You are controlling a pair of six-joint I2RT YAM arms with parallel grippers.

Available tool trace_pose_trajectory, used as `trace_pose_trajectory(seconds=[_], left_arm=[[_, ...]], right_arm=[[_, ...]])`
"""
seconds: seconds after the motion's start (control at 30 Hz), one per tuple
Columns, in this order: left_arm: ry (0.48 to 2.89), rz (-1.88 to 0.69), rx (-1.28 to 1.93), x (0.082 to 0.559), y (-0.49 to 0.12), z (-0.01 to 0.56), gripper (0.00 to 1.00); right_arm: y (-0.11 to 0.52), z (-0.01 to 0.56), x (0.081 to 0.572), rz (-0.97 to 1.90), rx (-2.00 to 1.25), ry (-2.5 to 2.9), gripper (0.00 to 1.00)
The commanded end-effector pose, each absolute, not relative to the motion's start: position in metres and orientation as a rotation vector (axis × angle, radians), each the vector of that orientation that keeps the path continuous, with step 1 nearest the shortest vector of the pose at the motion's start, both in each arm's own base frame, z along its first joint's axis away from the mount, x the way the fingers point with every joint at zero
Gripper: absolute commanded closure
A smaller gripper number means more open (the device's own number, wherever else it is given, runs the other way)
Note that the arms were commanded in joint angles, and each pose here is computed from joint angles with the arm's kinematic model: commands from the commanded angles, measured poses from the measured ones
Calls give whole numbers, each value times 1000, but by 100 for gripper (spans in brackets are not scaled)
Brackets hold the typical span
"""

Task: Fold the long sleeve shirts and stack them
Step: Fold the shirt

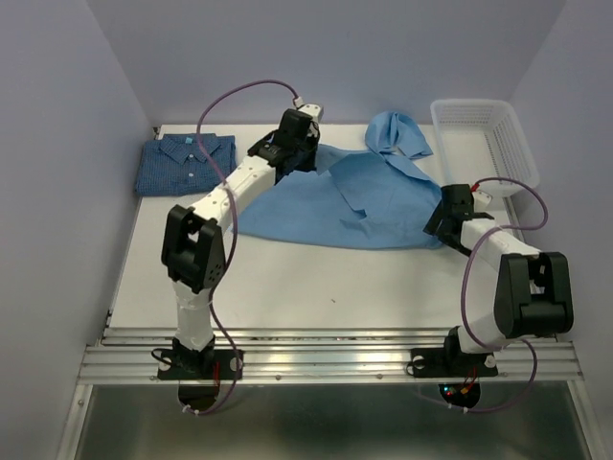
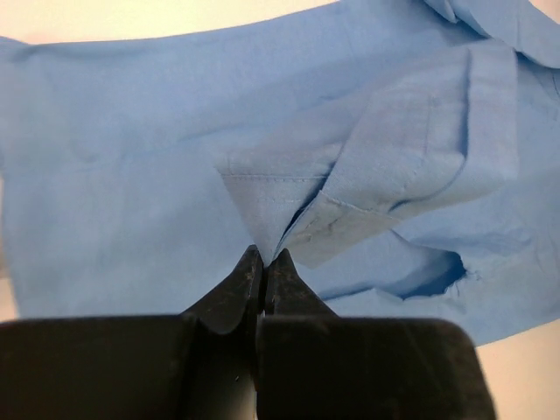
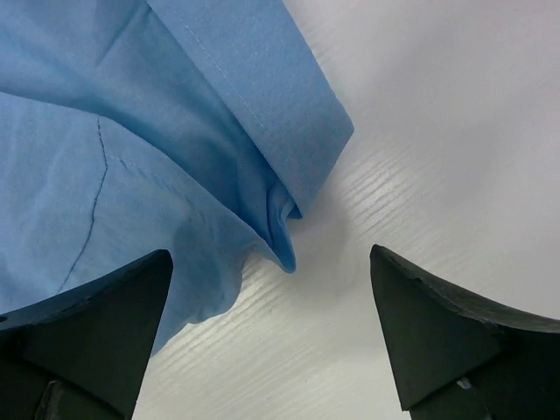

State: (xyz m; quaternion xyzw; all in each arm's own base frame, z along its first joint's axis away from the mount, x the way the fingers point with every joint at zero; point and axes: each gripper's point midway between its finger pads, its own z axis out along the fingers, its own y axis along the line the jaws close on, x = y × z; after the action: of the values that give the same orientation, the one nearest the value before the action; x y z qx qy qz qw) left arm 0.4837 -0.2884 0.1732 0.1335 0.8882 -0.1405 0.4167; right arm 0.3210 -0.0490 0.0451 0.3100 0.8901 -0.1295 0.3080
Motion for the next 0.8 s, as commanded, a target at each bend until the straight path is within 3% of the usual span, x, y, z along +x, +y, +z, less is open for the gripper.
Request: trace_pose_trajectory(seconds=[0.0,0.2,0.4,0.67,0.77], left_arm=[[2188,-192,302,449,-240,211,100],[2271,-140,381,404,-212,179,100],[2395,233,175,386,-149,144,100],[2396,36,159,360,-160,162,100],[2410,117,119,350,-143,152,100]], right_arm=[[-57,67,325,-347,855,2256,0],[-50,96,335,-200,870,2087,0],[-57,95,330,-240,886,2066,0],[-56,102,336,-209,906,2021,0],[-54,113,339,-170,900,1979,0]])
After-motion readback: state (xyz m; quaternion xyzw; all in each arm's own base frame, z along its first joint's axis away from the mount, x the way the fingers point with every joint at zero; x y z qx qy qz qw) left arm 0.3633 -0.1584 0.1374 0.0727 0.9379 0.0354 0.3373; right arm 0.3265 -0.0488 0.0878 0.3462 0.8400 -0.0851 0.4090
